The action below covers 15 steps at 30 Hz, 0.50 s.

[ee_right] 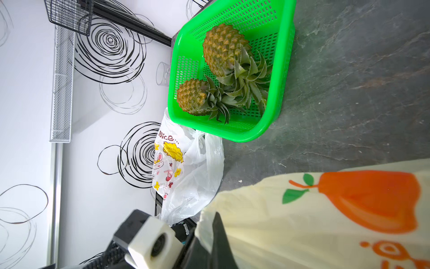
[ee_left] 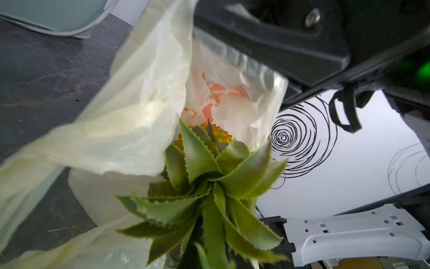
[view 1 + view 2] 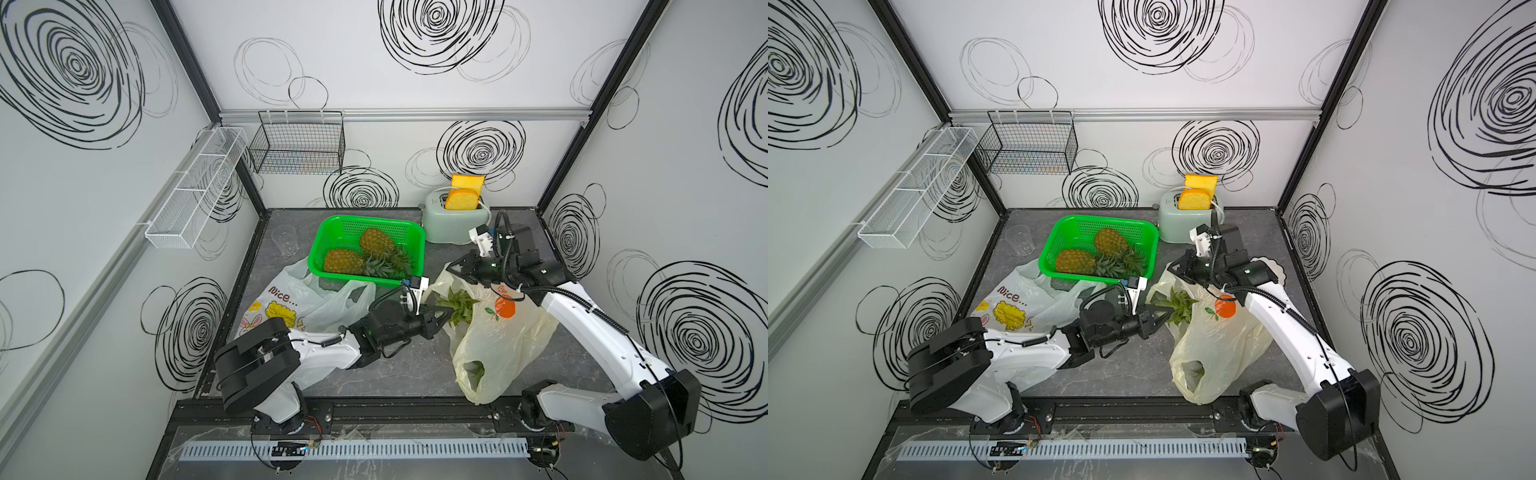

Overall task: Place the pineapple into a plastic bag & tie a knot
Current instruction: Pick up the pineapple from the plastic bag, then place the pineapple in the plastic bag.

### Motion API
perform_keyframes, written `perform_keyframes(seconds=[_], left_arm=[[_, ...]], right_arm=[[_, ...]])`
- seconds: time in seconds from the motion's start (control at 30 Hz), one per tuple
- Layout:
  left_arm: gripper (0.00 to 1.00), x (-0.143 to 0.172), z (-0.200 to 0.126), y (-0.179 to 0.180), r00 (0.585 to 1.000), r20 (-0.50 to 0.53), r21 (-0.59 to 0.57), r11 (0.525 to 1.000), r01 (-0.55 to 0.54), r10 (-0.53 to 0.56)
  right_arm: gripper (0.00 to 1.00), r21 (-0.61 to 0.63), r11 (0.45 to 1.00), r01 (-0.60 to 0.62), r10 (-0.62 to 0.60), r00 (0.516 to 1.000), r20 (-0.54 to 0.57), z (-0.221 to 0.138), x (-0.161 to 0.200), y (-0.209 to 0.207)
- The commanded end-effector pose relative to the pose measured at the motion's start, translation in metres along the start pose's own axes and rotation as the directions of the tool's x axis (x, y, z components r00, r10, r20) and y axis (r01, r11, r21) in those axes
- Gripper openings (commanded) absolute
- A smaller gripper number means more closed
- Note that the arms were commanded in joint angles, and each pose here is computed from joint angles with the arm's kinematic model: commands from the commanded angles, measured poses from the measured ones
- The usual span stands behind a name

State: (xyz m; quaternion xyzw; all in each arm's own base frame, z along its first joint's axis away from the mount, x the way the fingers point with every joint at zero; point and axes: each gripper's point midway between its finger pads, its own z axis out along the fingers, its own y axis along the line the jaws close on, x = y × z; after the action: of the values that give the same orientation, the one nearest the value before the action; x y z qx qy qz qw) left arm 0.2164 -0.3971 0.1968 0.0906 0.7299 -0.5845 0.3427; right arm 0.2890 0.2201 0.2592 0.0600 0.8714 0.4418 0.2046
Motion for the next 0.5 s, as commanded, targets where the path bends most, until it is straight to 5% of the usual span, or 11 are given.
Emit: perform_keyframes(seconds=[0.0,0.27,0.47], left_arm=[[0.0,-0.047,-0.001,-0.05,0.973,0.219,0.153,0.987,0.041,-0.074],[0.0,-0.023,0.024,-0.029,0.962,0.267,0.07,0.997,0.04,-0.058],[0.0,-0.028,0.011,0.017,0.904,0.422,-0.066,0.992,0.112,-0.074]], right_arm=[[0.0,-0.077,0.997,-0.009,0.011,1.0,0.025,0.0,-0.008,0.02],[0.0,-0.113,0.993,-0.03,0.033,0.999,0.025,0.004,-0.01,0.024],[0.0,-0.087,0.996,-0.023,0.025,0.999,0.03,0.002,-0.009,0.019]])
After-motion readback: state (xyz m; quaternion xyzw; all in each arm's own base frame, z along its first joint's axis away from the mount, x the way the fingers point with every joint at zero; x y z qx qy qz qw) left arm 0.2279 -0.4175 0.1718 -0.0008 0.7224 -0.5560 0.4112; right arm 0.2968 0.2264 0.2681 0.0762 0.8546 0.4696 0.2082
